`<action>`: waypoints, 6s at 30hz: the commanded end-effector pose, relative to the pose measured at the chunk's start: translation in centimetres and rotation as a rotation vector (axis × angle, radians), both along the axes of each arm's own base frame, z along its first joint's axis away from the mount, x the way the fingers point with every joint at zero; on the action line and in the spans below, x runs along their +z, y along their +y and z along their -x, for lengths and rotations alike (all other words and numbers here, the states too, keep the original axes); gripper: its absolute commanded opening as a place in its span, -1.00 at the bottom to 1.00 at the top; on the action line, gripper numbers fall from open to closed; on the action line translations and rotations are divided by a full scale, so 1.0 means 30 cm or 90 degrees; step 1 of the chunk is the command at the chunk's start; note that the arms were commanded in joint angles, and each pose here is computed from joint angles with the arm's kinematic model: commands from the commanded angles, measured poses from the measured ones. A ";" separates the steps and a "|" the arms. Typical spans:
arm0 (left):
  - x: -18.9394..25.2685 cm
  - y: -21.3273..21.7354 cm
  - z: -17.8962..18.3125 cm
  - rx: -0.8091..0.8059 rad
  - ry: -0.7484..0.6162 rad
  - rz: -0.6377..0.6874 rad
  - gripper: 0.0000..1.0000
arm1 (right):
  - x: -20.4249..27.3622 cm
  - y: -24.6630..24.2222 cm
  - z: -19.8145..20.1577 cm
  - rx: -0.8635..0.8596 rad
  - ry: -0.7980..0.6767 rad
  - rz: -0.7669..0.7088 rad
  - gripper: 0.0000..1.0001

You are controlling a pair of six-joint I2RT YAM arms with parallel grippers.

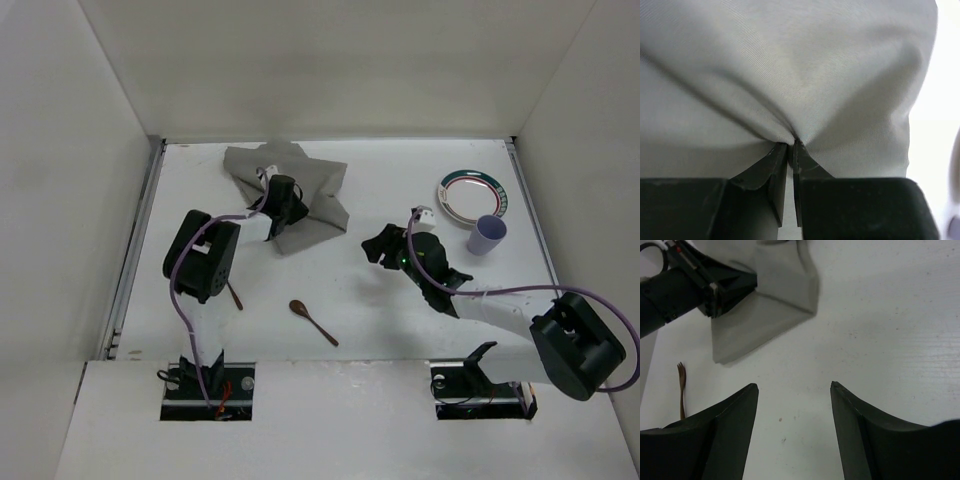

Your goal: Set the dinner table for one person

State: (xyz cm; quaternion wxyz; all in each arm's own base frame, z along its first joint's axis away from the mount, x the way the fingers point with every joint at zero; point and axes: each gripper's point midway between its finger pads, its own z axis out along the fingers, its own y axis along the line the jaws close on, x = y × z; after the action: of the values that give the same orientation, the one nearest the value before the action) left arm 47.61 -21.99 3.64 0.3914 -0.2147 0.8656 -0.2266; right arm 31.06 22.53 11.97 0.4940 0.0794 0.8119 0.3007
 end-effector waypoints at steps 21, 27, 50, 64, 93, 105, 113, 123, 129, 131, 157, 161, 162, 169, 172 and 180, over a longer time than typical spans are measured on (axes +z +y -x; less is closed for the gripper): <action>0.042 0.506 0.471 0.201 0.028 0.023 -0.18 | 0.120 0.197 -0.180 -0.014 0.017 -0.109 0.66; 0.034 0.543 0.527 0.236 0.005 0.080 0.00 | 0.056 0.217 -0.401 -0.090 0.086 -0.175 0.61; -0.023 0.571 0.493 0.292 0.008 0.105 -0.05 | -0.110 0.310 -0.661 -0.182 0.252 -0.272 0.26; -0.048 0.585 0.454 0.315 0.011 0.066 -0.86 | 0.047 0.227 -0.745 -0.180 0.148 -0.260 -0.85; 0.025 0.625 0.544 0.327 -0.008 0.014 -0.96 | -0.171 -0.410 -0.046 -0.367 0.176 0.092 -0.82; 0.093 0.642 0.609 0.337 -0.035 -0.007 -0.93 | -0.108 -0.445 0.060 -0.334 0.169 0.091 -0.72; 0.295 0.652 0.608 0.318 -0.132 -0.056 -0.32 | -0.081 -0.408 0.153 -0.250 0.182 0.111 0.20; 0.265 0.463 0.346 0.175 -0.052 -0.126 0.02 | -0.060 -0.454 -0.170 -0.303 0.150 0.073 0.34; 0.146 0.518 0.172 0.173 0.025 -0.212 0.10 | -0.127 -0.462 -0.305 -0.349 0.171 0.073 0.16; 0.102 0.519 0.140 0.181 0.041 -0.210 0.11 | -0.127 -0.456 -0.315 -0.349 0.176 0.072 0.15; -0.038 0.622 0.183 0.278 0.059 -0.072 -0.88 | -0.180 -0.451 -0.290 -0.342 0.225 -0.066 -0.80; -0.008 0.580 0.139 0.258 0.038 -0.065 -0.71 | -0.169 -0.460 -0.285 -0.348 0.217 -0.062 -0.62; 0.004 0.568 0.129 0.252 0.031 -0.063 -0.66 | -0.163 -0.464 -0.285 -0.351 0.212 -0.063 -0.52; 0.158 0.593 0.169 0.281 -0.038 -0.068 -0.48 | -0.072 -0.499 -0.264 -0.373 0.154 -0.042 0.13; 0.239 0.594 0.220 0.281 -0.079 -0.088 -0.44 | -0.015 -0.481 -0.237 -0.366 0.121 -0.020 0.21; 0.285 0.352 0.324 0.151 -0.113 -0.069 -0.42 | 0.089 -0.228 -0.227 -0.204 0.040 0.048 -0.32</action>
State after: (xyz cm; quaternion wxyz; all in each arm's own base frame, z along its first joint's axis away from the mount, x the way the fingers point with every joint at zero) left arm 39.20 -9.31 13.50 0.5123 -0.3043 0.7896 -0.1464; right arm 36.73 12.65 13.23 0.4947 0.2642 0.8098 0.1723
